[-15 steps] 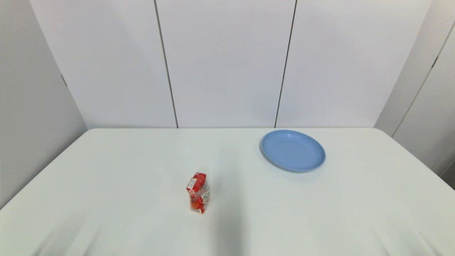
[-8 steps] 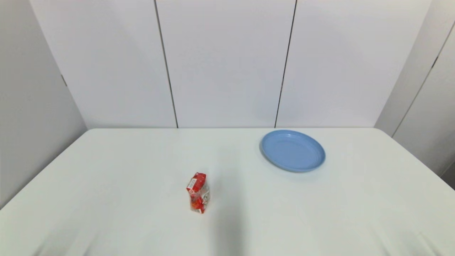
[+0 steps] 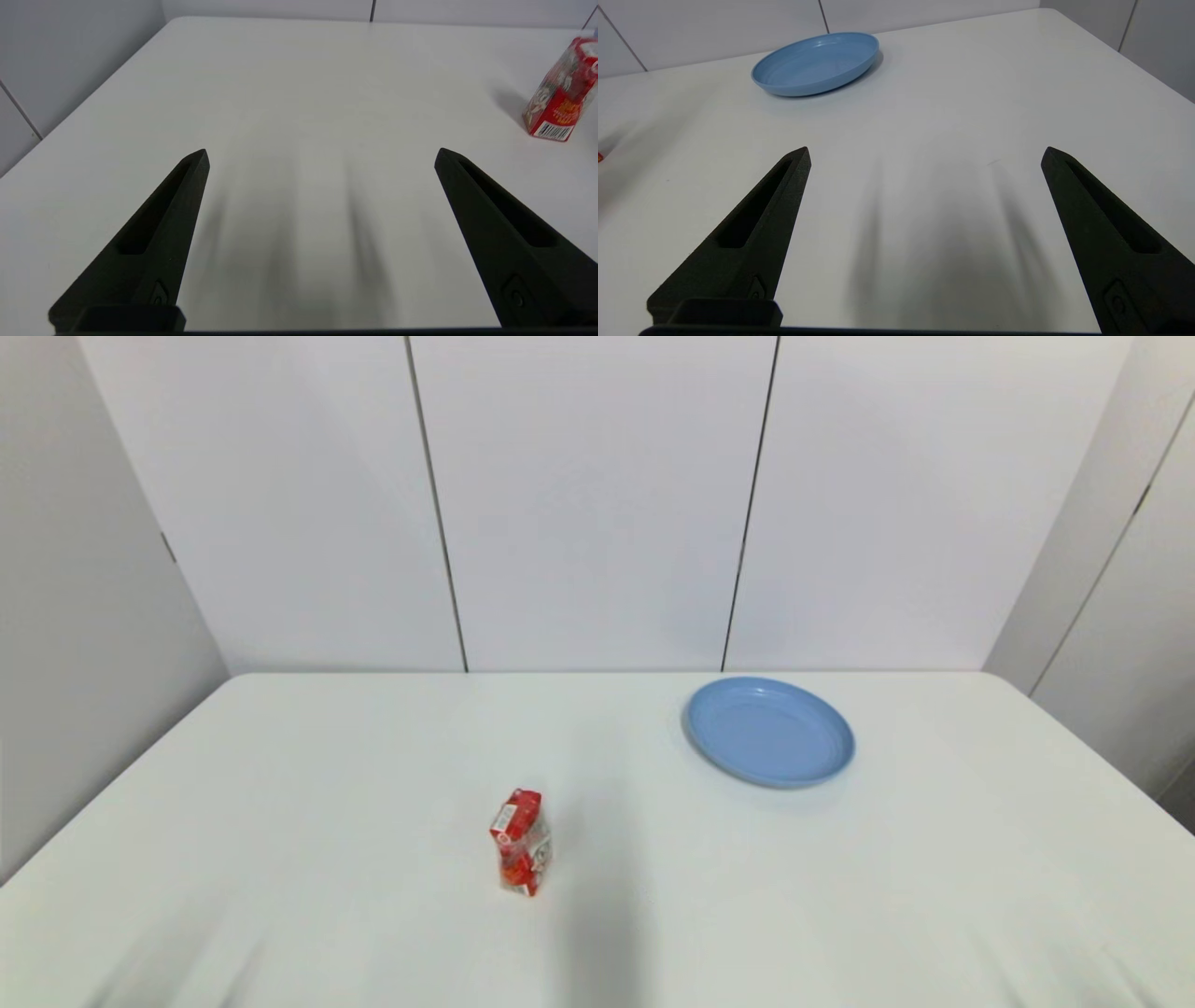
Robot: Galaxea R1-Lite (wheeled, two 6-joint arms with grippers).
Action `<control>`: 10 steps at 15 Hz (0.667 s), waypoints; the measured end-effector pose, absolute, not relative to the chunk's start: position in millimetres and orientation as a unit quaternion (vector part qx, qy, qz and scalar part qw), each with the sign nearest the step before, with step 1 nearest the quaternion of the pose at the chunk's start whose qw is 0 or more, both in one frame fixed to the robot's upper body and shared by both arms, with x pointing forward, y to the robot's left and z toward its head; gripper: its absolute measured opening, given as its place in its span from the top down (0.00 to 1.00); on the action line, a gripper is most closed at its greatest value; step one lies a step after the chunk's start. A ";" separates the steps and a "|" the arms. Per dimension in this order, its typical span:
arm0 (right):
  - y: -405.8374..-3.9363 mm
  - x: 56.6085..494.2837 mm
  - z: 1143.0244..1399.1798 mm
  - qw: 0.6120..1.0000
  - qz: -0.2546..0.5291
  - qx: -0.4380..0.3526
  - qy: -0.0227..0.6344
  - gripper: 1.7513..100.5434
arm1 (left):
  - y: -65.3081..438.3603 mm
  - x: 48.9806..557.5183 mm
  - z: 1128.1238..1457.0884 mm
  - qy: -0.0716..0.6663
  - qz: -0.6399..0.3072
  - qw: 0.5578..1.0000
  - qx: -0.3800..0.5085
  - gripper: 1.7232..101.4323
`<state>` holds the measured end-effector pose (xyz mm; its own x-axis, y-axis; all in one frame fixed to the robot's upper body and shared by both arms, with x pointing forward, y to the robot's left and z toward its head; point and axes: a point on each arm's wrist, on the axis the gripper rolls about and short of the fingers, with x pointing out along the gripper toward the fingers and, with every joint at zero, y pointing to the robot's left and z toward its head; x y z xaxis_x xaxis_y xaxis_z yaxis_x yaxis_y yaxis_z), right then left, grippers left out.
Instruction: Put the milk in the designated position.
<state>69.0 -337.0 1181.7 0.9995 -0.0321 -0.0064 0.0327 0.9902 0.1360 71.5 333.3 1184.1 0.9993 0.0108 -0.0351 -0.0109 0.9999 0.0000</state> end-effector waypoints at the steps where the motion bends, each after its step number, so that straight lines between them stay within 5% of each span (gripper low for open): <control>1: -337.0 69.0 1181.7 0.998 -0.016 0.068 0.002 0.03 | 333.3 73.1 1189.6 0.025 0.005 1.000 0.006 0.04; 5: -337.0 69.0 1181.6 0.998 -0.016 0.068 0.002 0.03 | 332.2 87.5 1234.9 0.047 -0.023 0.997 0.050 0.04; 10: -337.0 69.0 1181.7 0.998 -0.016 0.068 0.002 0.03 | 325.7 122.4 1279.5 0.071 -0.188 0.973 0.113 0.04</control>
<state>69.0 -337.0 1181.7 0.9995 -0.0319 -0.0064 0.0325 0.9903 0.1354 122.4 325.7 1279.5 0.9196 -0.3488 -0.1809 0.3811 0.9040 0.1940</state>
